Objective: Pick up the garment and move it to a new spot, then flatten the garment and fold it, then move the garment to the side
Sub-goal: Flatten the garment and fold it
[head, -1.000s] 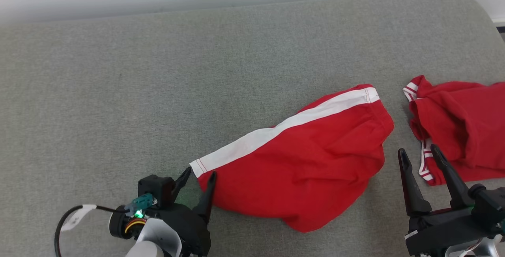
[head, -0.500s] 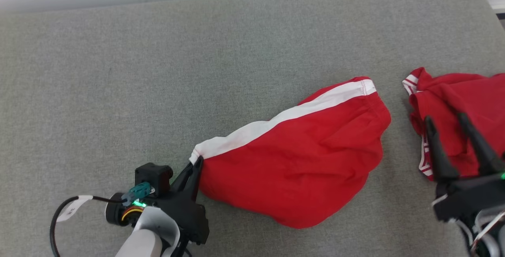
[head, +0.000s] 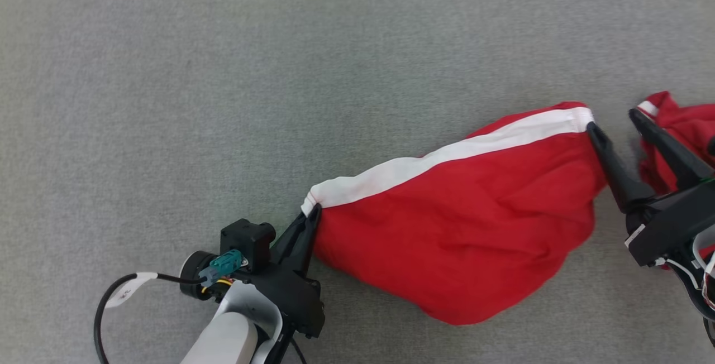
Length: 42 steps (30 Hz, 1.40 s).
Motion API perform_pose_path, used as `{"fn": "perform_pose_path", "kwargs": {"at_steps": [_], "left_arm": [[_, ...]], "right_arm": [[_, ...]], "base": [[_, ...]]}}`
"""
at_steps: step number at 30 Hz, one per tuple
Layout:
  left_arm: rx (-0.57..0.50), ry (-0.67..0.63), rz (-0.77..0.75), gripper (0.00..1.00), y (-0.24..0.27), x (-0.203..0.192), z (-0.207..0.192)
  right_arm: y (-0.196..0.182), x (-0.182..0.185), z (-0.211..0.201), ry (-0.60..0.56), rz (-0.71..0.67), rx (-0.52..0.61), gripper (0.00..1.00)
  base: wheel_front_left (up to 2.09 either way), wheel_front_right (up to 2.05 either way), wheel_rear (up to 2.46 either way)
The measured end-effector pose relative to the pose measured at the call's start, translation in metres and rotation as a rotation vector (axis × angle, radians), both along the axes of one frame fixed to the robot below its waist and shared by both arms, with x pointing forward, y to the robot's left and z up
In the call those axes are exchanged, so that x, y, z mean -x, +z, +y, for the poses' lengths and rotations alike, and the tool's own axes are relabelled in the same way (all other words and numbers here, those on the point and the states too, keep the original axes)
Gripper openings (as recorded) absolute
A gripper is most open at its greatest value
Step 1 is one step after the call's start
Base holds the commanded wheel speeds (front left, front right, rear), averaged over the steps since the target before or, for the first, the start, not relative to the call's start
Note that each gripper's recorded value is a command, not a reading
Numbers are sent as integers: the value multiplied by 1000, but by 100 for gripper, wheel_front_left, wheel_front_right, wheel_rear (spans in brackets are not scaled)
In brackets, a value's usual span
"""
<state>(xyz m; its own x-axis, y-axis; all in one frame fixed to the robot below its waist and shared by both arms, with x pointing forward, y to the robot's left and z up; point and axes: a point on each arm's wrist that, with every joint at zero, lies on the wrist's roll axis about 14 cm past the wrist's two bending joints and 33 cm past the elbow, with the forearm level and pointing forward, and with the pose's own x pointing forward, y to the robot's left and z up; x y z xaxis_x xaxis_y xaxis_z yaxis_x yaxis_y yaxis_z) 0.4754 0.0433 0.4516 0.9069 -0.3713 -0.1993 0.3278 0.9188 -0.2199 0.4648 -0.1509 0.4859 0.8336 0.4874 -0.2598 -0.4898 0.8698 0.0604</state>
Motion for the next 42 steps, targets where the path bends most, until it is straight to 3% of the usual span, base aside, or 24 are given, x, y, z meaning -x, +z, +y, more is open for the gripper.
{"fn": "perform_pose_path", "kwargs": {"at_steps": [4,5,6,8,15,24,28,29,37,42], "left_arm": [[3,12,4,0,-5,-1,3],[3,15,2,0,-6,-2,4],[4,19,2,0,-6,-2,5],[7,26,-2,0,-7,-3,7],[21,58,-97,0,14,-11,15],[28,80,-376,0,103,-26,32],[47,105,-614,0,196,-18,46],[75,124,-761,0,249,-2,51],[83,122,-947,0,313,35,53],[85,112,-979,0,325,46,50]], "right_arm": [[-15,-2,12,51,68,-8,100],[-19,-1,14,63,86,-7,88],[-23,-1,17,73,102,-13,53],[-26,-2,21,87,116,-23,0],[-5,-8,25,93,19,-81,0],[73,-13,29,65,-323,-164,0],[135,-3,40,70,-520,-204,0],[157,5,45,78,-582,-216,0],[186,15,47,64,-656,-252,0],[187,16,50,62,-646,-267,0]], "base": [[0,0,0],[0,0,0],[0,0,0],[0,0,0],[0,0,0],[0,0,0],[0,0,0],[0,0,0],[0,0,0],[0,0,0]]}}
